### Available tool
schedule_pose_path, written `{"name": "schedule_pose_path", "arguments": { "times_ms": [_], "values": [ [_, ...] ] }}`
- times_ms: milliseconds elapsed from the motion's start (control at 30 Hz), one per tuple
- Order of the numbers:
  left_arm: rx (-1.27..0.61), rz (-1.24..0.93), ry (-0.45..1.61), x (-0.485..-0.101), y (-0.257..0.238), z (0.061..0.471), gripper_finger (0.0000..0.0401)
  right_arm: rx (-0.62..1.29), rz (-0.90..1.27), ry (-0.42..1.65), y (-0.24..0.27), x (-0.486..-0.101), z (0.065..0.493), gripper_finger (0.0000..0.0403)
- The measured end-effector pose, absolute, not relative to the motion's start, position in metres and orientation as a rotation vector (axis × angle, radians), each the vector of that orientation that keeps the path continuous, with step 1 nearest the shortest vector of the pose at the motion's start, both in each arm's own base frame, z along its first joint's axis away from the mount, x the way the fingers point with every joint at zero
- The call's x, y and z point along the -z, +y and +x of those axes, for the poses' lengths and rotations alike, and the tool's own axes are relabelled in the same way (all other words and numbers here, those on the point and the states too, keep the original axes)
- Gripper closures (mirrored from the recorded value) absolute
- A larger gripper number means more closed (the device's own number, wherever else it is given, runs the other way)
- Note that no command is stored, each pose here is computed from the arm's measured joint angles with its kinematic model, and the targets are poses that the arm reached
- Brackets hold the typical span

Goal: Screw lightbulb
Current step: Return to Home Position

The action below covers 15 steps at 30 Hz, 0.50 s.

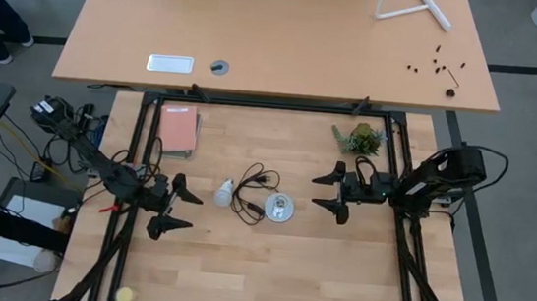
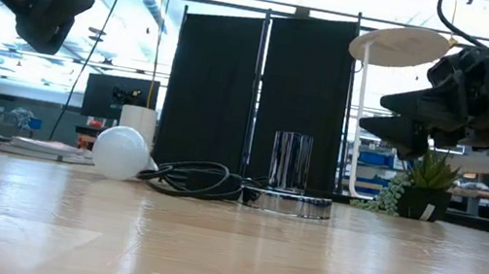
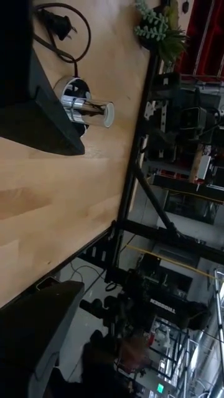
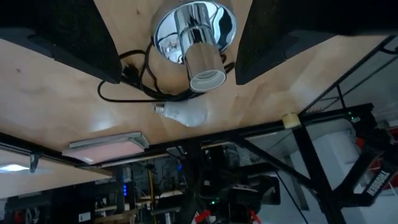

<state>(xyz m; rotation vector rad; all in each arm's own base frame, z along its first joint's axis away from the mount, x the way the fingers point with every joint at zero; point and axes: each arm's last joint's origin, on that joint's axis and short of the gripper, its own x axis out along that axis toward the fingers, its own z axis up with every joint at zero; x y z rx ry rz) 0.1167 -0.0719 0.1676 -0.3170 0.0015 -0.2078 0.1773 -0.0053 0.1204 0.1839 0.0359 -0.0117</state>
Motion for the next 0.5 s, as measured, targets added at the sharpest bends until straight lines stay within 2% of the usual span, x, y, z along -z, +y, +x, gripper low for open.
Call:
{"name": "schedule_pose_path", "arguments": {
  "times_ms": [300,500],
  "values": [
    [0.207,-0.315,0.005,-0.167,-0.072,0.117,0.005,0.004,0.184,0.034,-0.006,-0.122,0.177,0.0082],
    [0.207,-0.314,0.006,-0.167,-0.072,0.117,0.005,0.021,0.204,0.0,-0.01,-0.141,0.168,0.008]
  ]
}}
